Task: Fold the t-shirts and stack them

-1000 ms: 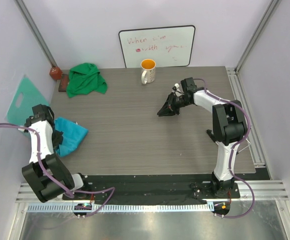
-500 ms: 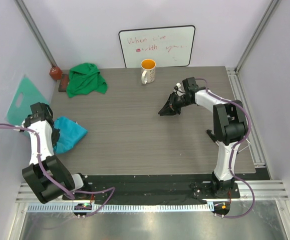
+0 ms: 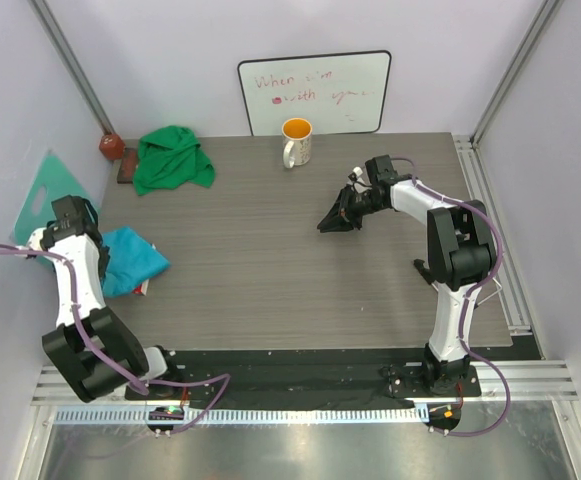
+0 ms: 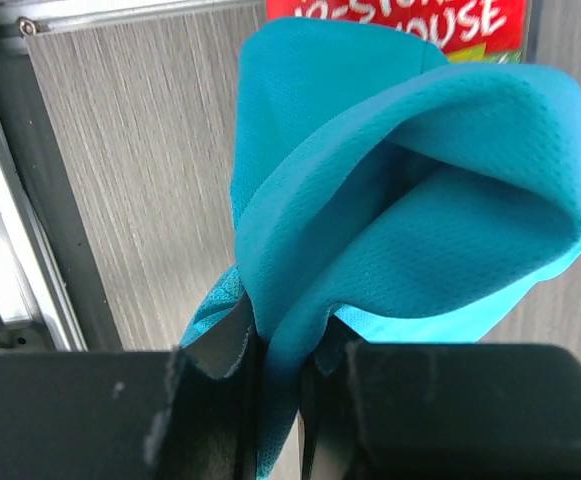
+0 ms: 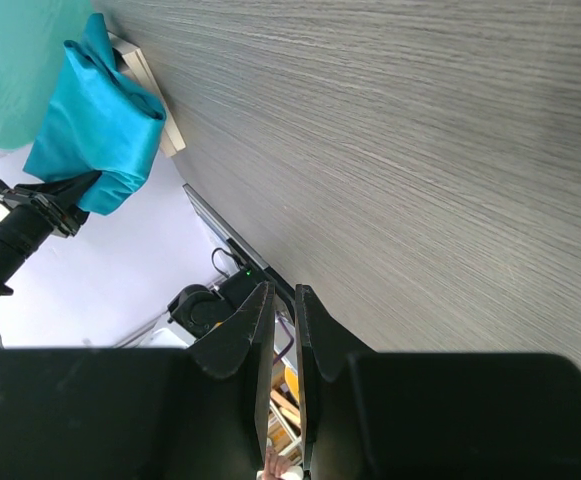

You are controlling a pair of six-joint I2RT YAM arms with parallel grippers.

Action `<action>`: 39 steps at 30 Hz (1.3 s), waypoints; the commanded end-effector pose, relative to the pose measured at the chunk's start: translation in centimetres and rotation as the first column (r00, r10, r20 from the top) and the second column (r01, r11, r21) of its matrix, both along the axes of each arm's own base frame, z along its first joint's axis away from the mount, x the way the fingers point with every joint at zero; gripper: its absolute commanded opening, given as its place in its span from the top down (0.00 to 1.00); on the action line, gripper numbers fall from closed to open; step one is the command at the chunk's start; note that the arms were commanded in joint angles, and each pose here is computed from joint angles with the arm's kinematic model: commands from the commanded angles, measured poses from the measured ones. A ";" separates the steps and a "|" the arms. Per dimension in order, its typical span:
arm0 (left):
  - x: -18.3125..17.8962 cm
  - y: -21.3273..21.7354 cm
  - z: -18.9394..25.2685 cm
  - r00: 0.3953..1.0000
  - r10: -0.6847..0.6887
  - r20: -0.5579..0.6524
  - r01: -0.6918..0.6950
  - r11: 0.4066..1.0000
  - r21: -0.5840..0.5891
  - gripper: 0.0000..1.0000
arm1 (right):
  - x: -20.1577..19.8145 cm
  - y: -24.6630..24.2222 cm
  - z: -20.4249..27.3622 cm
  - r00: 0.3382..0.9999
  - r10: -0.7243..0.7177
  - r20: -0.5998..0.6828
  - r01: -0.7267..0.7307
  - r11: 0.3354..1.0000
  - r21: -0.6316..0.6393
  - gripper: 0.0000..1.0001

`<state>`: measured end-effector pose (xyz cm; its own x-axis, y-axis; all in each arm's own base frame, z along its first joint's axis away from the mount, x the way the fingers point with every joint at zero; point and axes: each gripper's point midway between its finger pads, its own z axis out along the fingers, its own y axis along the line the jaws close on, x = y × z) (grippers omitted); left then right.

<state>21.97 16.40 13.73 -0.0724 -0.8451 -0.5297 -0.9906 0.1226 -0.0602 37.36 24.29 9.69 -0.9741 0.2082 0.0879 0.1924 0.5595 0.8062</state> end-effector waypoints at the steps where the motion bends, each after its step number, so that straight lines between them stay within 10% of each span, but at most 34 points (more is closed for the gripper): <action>1: 1.5 2.8 2.9 0.991 0.092 0.097 -0.102 0.990 0.097 1.00 | 0.0 0.2 2.1 0.999 0.007 0.047 -0.009 0.999 0.036 0.81; 31: 0.6 3.1 1.0 0.981 0.172 0.089 -0.176 0.983 0.042 1.00 | -0.2 0.0 2.6 0.999 0.003 0.037 -0.005 0.999 0.052 0.80; 39: -0.3 2.7 2.8 0.999 0.046 0.003 -0.046 0.997 0.056 0.68 | 0.4 0.1 2.2 1.000 -0.002 0.021 0.001 0.998 0.057 0.81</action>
<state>21.87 18.44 14.29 0.0039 -0.8405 -0.5418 -0.9970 0.0385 -0.0669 37.18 24.19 9.85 -0.9723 0.2071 0.1082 0.2064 0.5440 0.8133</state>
